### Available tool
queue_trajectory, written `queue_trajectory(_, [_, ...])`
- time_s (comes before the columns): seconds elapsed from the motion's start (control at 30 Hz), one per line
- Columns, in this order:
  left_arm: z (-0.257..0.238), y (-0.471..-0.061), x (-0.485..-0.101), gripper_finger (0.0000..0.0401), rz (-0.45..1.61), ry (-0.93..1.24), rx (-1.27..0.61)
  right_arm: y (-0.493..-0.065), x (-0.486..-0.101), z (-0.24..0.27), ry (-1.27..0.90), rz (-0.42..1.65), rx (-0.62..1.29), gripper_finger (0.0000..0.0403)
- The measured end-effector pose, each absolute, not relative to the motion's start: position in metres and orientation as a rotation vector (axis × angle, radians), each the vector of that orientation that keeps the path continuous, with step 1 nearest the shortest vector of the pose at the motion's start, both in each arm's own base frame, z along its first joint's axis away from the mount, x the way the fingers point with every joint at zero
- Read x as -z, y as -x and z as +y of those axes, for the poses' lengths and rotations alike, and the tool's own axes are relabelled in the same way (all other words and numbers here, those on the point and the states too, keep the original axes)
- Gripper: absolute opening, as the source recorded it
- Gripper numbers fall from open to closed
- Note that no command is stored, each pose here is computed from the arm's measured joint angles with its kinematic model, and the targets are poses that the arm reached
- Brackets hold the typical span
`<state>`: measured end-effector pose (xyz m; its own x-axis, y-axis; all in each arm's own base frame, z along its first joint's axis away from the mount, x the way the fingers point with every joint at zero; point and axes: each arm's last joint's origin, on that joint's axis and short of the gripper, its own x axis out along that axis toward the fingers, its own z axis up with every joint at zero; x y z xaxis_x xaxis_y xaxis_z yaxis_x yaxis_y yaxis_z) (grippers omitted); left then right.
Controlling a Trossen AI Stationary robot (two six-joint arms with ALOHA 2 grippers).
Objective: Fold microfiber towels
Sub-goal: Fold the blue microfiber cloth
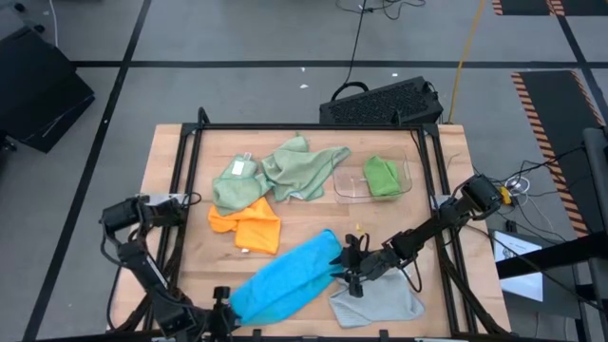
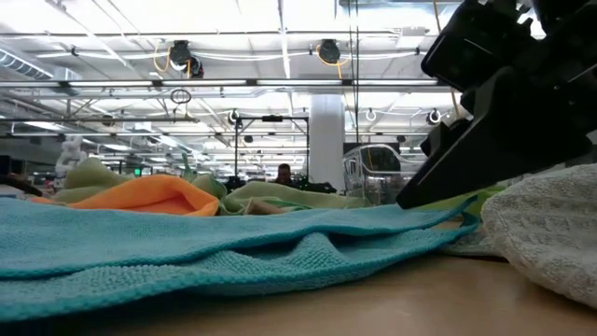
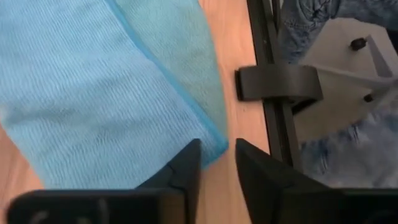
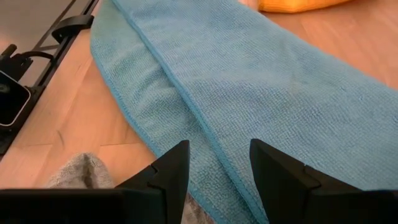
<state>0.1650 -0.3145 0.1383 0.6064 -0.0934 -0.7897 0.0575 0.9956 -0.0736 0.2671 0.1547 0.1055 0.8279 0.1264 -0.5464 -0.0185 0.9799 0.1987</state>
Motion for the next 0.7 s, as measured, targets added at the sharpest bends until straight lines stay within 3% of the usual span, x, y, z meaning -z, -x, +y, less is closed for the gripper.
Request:
queue_trajectory(0.17, [-0.313, -0.164, -0.138, 0.0012, 0.875, -0.006, 0.059, -0.269, -0.107, 0.152, -0.170, 0.578, -0.077, 0.0160])
queue_trajectory(0.5, [-0.304, -0.166, -0.145, 0.0002, 0.794, -0.063, -0.025, -0.271, -0.107, 0.150, -0.153, 0.565, -0.066, 0.0160])
queue_trajectory(0.7, [-0.294, -0.167, -0.164, 0.0002, 0.672, -0.034, -0.123, -0.298, -0.125, 0.164, -0.137, 0.384, -0.075, 0.0160])
